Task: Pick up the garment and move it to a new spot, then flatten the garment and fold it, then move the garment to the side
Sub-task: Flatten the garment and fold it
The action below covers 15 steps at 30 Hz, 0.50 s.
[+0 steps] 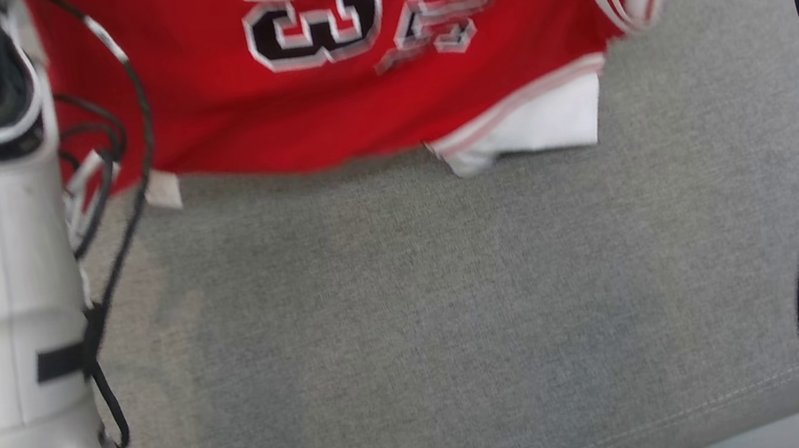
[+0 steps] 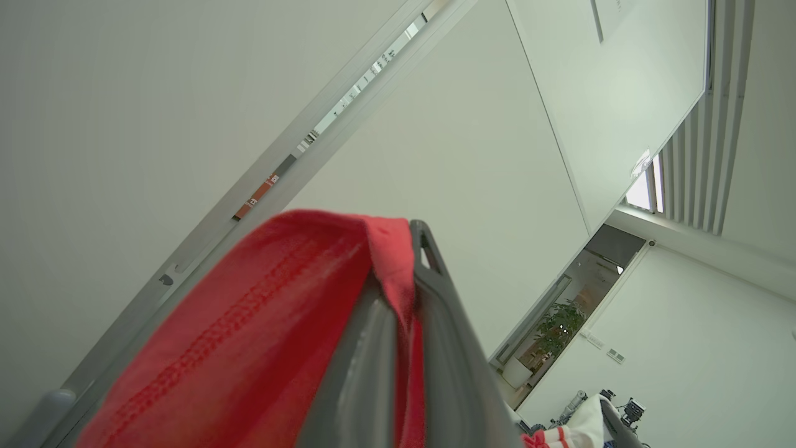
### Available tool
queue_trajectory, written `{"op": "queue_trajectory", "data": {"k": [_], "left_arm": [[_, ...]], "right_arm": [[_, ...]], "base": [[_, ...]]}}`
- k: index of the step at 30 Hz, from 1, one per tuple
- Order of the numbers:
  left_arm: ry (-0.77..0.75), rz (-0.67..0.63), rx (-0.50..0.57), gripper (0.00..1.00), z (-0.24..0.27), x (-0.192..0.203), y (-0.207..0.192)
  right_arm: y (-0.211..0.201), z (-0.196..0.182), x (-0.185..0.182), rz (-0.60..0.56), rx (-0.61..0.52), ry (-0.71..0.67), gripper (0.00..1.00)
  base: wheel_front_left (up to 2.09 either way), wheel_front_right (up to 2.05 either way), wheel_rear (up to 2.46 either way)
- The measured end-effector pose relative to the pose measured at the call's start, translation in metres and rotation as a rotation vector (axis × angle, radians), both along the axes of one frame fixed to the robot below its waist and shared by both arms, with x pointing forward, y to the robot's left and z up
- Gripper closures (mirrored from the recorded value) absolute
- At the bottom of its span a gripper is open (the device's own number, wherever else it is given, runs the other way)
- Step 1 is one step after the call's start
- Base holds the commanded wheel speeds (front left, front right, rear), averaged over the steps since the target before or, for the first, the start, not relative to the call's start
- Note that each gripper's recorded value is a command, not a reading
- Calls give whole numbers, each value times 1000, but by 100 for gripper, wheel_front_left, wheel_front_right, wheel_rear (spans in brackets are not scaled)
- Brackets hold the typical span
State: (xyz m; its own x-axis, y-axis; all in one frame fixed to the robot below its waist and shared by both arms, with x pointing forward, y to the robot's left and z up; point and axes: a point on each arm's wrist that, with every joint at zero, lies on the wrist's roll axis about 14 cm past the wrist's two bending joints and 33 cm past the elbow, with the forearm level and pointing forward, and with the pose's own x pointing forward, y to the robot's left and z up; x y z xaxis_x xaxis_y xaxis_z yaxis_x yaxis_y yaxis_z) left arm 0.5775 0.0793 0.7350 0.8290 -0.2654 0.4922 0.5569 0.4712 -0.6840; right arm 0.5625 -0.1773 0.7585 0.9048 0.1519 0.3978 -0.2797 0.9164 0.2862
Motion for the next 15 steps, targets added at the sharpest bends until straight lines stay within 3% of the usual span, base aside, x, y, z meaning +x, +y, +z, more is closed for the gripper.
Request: {"op": "queue_trajectory", "data": {"k": [2, 5, 8, 12, 15], "left_arm": [[-34, 41, -25, 100, 4, 17, 5], [-134, 69, -81, 100, 22, 34, 6], [-199, 77, -113, 100, 29, 44, 3], [-261, 43, -181, 100, 33, 43, 3], [-179, 11, -187, 100, -6, 44, 0]], "right_arm": [[0, 12, 15, -21, 21, -69, 100], [-3, 59, 22, -59, 67, -306, 100], [-4, 78, 24, -82, 77, -456, 100], [-9, 73, 32, -81, 69, -503, 100], [-6, 35, 45, -76, -28, -428, 100]], "base": [[0, 0, 0], [0, 0, 0], [0, 0, 0], [0, 0, 0], [0, 0, 0]]}}
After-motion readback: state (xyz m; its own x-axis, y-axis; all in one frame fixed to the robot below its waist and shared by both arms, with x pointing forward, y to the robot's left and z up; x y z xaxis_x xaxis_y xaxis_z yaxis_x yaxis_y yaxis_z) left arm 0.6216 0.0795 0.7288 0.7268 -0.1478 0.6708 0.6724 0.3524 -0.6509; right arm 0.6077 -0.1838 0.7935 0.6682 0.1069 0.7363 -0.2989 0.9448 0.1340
